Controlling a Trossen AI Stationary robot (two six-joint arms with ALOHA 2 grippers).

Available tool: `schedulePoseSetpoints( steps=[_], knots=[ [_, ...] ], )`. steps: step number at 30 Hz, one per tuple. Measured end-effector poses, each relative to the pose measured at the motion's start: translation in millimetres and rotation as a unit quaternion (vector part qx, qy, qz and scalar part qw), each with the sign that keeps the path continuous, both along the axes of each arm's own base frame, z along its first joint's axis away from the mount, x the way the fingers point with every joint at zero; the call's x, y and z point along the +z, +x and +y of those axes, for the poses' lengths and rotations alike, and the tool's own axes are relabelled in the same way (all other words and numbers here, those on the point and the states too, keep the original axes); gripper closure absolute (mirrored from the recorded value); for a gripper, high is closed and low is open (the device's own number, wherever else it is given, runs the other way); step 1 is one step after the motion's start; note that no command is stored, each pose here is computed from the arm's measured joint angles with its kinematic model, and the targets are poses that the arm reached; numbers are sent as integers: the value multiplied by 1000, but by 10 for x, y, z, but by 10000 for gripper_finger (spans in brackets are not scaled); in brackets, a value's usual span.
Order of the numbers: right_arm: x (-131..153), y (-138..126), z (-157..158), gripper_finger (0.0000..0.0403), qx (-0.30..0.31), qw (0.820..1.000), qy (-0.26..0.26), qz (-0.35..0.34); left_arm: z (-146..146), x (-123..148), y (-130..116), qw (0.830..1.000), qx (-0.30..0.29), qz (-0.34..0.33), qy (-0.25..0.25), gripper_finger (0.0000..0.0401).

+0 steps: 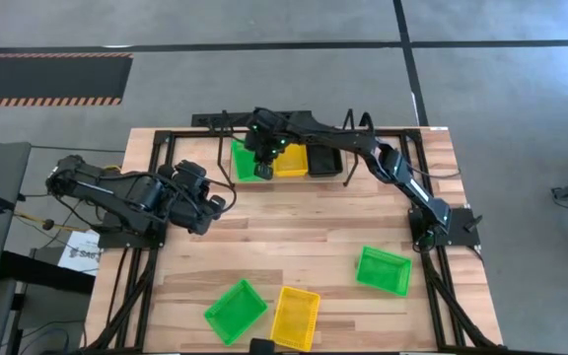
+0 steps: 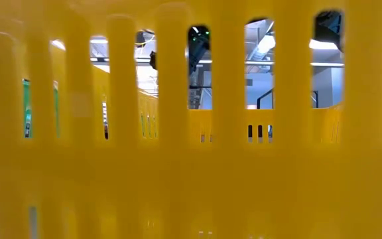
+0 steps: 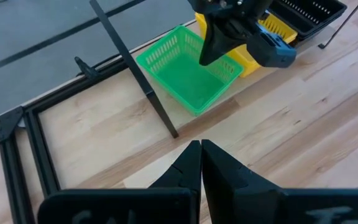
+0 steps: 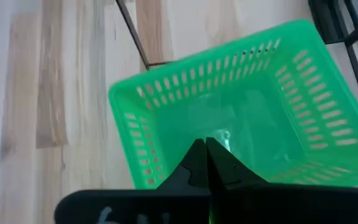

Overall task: Stack baskets on shelf by color
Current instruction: Put the top left green bin on the shelf

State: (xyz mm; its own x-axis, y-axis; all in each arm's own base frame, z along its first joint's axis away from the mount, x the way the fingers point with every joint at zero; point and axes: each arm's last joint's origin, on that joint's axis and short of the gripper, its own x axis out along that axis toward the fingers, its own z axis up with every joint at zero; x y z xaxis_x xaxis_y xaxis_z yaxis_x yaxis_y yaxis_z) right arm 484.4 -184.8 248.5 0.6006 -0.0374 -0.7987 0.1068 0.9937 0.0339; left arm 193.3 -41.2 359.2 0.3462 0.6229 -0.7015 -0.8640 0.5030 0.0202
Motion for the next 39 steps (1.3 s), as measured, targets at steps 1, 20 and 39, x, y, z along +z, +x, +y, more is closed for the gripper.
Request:
schedulePoseSetpoints(
  steps=[1, 20, 39],
  knots=[
    [5, 0, -10, 403, -4, 1000, 1, -3, 0, 0, 0, 1000, 0, 0, 0, 401],
    [-77, -77, -235, 403, -65, 996, -45, 30, -9, 6, 28, 1000, -1, -15, -4, 401],
    [-77, -159, -416, 403, -90, 995, -43, 30, -10, 7, 30, 1000, -3, -15, -4, 401]
  ],
)
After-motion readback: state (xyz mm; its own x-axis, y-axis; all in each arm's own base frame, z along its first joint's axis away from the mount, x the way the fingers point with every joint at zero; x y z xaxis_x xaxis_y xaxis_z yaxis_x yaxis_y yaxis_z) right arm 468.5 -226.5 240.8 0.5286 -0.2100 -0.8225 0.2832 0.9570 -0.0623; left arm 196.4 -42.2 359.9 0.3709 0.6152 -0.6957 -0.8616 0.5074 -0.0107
